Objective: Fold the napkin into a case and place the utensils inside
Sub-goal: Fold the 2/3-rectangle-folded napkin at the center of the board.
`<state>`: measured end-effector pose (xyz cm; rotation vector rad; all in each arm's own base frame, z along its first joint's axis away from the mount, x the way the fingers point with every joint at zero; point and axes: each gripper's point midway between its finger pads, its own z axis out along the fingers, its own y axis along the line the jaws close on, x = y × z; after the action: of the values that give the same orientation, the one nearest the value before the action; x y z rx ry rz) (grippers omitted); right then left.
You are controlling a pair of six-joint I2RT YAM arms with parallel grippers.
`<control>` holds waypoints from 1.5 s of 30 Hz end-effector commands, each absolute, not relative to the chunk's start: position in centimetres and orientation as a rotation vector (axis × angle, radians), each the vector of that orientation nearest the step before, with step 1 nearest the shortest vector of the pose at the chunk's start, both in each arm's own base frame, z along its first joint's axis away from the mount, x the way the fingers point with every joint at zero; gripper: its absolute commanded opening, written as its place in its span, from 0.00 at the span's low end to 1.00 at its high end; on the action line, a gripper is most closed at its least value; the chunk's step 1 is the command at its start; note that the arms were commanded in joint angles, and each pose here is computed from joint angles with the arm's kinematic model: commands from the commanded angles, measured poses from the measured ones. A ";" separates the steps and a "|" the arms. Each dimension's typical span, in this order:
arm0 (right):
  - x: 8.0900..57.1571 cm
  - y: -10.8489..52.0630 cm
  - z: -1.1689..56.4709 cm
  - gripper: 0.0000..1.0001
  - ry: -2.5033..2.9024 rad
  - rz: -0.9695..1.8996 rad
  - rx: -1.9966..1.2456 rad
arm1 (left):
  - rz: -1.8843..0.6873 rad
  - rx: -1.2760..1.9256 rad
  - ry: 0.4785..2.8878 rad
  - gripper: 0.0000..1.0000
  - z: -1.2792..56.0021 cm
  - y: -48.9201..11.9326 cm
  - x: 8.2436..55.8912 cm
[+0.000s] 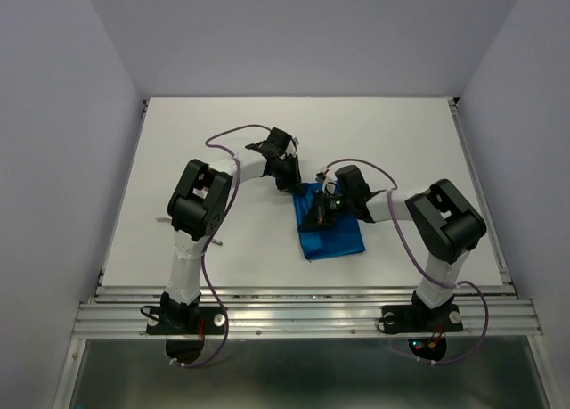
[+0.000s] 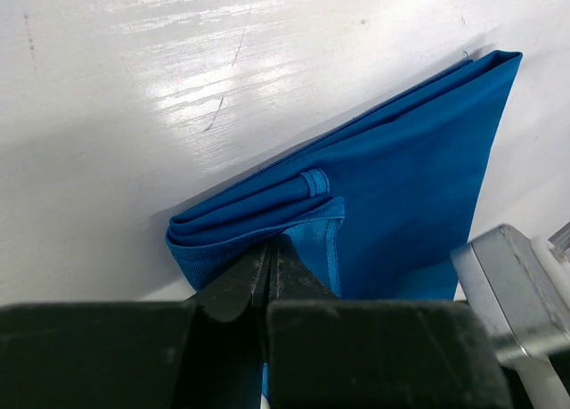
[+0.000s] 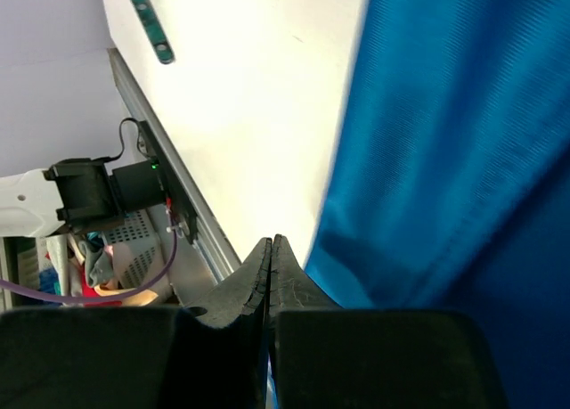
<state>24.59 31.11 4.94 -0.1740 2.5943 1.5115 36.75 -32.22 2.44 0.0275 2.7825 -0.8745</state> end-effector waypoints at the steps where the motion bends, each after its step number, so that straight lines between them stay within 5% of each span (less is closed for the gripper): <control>1: 25.0 33.4 9.2 0.01 2.470 1.588 -0.308 | -0.702 0.027 2.905 0.00 -1.3 -30.4 34.9; 45: 16.7 28.8 -1.4 0.01 2.722 1.532 -0.215 | -0.682 0.043 2.917 0.00 -1.8 -30.3 35.0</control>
<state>18.09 30.03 1.59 -0.2308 2.6472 1.6322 36.68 -32.46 2.38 0.0310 2.7967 -0.8811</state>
